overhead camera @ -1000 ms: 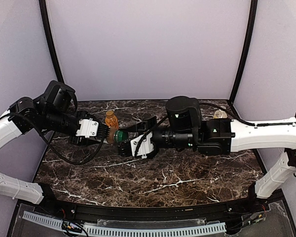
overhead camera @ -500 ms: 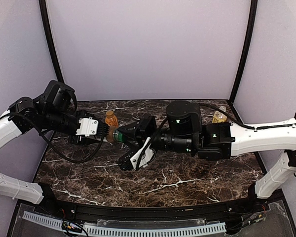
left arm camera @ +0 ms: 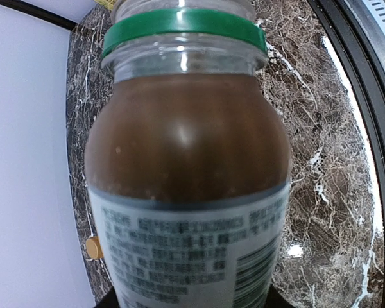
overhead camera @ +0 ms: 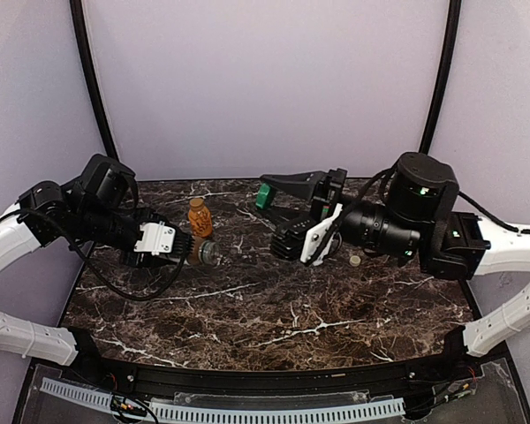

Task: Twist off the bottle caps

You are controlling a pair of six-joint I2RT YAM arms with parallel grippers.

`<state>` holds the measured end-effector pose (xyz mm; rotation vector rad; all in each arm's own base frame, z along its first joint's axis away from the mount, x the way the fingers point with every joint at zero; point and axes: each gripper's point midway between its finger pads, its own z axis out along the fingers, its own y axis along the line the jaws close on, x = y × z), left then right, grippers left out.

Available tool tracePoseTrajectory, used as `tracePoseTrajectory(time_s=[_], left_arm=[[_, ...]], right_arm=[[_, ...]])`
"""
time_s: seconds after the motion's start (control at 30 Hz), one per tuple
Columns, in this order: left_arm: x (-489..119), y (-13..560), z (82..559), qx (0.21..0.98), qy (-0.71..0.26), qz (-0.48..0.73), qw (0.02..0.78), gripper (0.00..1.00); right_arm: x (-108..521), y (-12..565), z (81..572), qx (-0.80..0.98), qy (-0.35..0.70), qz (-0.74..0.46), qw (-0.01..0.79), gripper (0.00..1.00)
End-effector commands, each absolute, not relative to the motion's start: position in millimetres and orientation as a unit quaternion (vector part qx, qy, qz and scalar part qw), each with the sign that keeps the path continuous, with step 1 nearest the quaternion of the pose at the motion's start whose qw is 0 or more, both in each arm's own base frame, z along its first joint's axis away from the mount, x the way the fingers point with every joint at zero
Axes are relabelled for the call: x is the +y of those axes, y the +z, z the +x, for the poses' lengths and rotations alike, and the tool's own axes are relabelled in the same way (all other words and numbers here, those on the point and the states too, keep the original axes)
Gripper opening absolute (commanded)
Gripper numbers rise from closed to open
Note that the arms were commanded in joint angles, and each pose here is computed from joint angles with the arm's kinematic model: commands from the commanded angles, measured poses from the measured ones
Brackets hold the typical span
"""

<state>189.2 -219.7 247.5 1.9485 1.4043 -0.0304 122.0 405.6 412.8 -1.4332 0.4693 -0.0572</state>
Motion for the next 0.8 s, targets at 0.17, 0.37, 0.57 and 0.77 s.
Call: tracePoseTrajectory(time_s=[0.17,0.37,0.57,0.77], left_arm=[[-213,263,200,0.583,0.0,0.706,0.402,0.27],[-200,289,226,0.638,-0.001,0.611,0.468,0.27],[-178,285,228,0.675,-0.017,0.551,0.49,0.27],[-158,278,218,0.698,-0.041,0.509,0.502,0.27]], right_arm=[[369,382,215,0.566,0.064,-0.505,0.648,0.0],[290,263,268,0.834,0.095,-0.332,0.43,0.0],[234,150,253,0.945,0.095,-0.207,0.235,0.0],[195,80,245,0.979,0.062,-0.145,0.132,0.0]])
